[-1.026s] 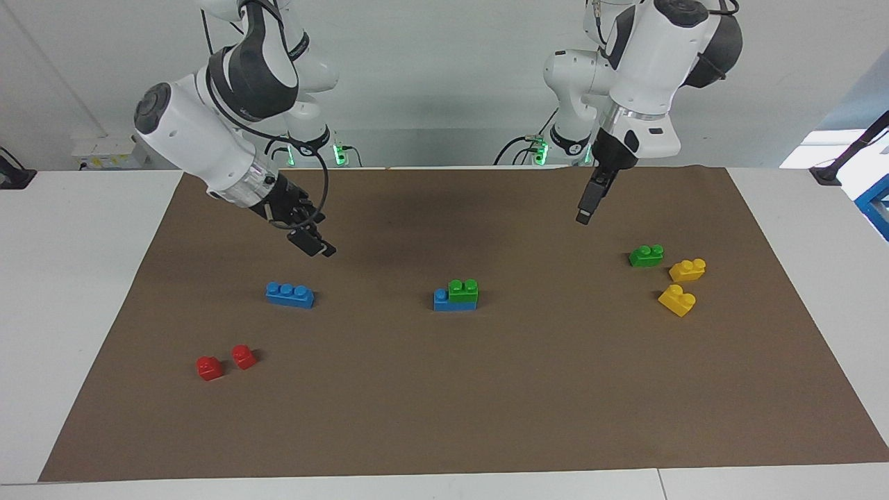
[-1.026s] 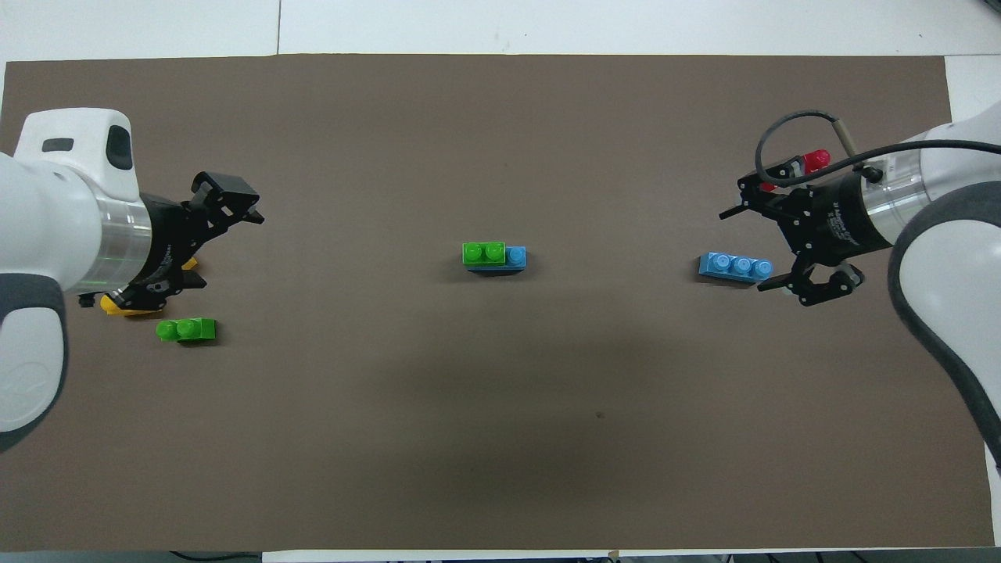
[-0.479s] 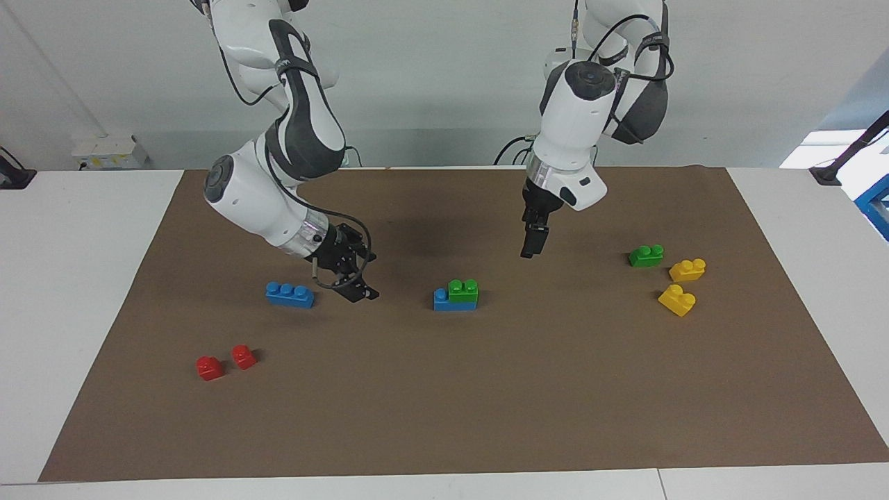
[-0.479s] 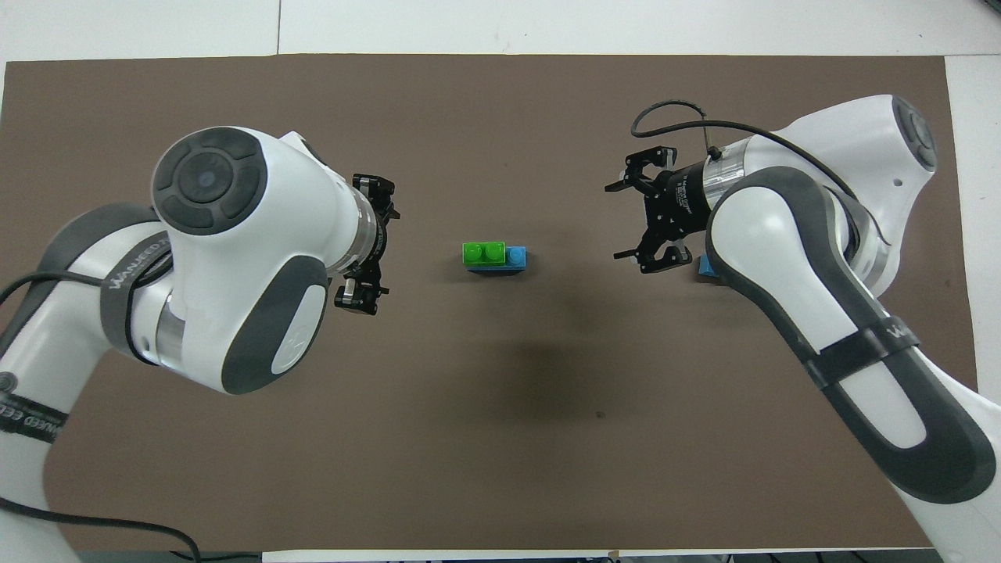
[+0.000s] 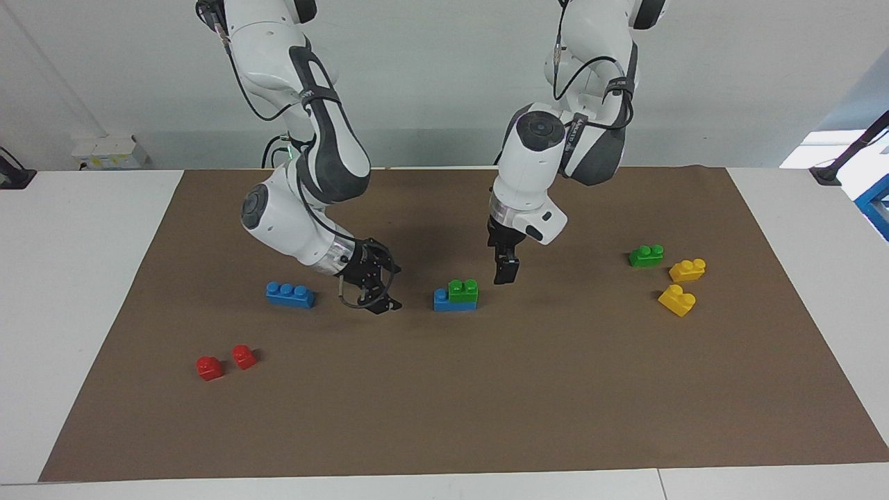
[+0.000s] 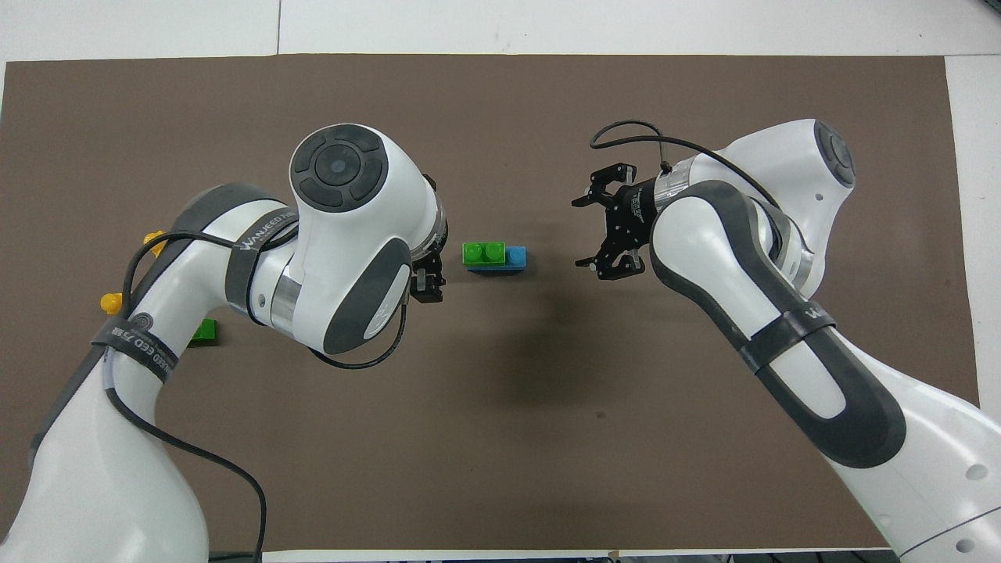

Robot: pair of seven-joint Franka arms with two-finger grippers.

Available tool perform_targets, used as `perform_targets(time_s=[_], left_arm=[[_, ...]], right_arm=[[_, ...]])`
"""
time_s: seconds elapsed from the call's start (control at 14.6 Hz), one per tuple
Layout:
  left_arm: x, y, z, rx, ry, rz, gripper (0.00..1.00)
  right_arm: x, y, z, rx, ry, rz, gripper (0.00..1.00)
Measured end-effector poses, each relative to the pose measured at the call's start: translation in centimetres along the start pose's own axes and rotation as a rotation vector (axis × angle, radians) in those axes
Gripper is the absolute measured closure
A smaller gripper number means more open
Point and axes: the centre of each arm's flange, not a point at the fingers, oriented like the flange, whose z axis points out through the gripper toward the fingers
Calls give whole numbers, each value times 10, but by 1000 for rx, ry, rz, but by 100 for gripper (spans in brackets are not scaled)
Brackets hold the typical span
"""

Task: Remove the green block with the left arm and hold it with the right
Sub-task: 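Reach the left gripper to the green end while the right gripper reaches blue, then close the left gripper on green while the right gripper closes on blue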

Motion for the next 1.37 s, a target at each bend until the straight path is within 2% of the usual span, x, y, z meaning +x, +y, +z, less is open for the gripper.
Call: perform_targets(time_s=[0.14, 0.48, 0.62, 0.75, 0.89, 1.37], left_arm=[[-13, 7, 16, 0, 6, -18, 0], [-26, 14, 34, -12, -5, -46, 0], [-30, 10, 40, -11, -5, -53, 0], [-36, 7, 46, -18, -10, -70, 0], [-38, 2, 57, -18, -8, -74, 0], [-36, -8, 82, -10, 4, -87, 0]], right_arm=[[-2, 7, 13, -12, 8, 2, 10], [-18, 15, 33, 25, 22, 15, 9], [-20, 19, 47, 37, 25, 18, 0], [-22, 21, 56, 40, 31, 14, 0], [-24, 22, 61, 50, 36, 11, 4], [-20, 21, 85, 94, 61, 25, 0]])
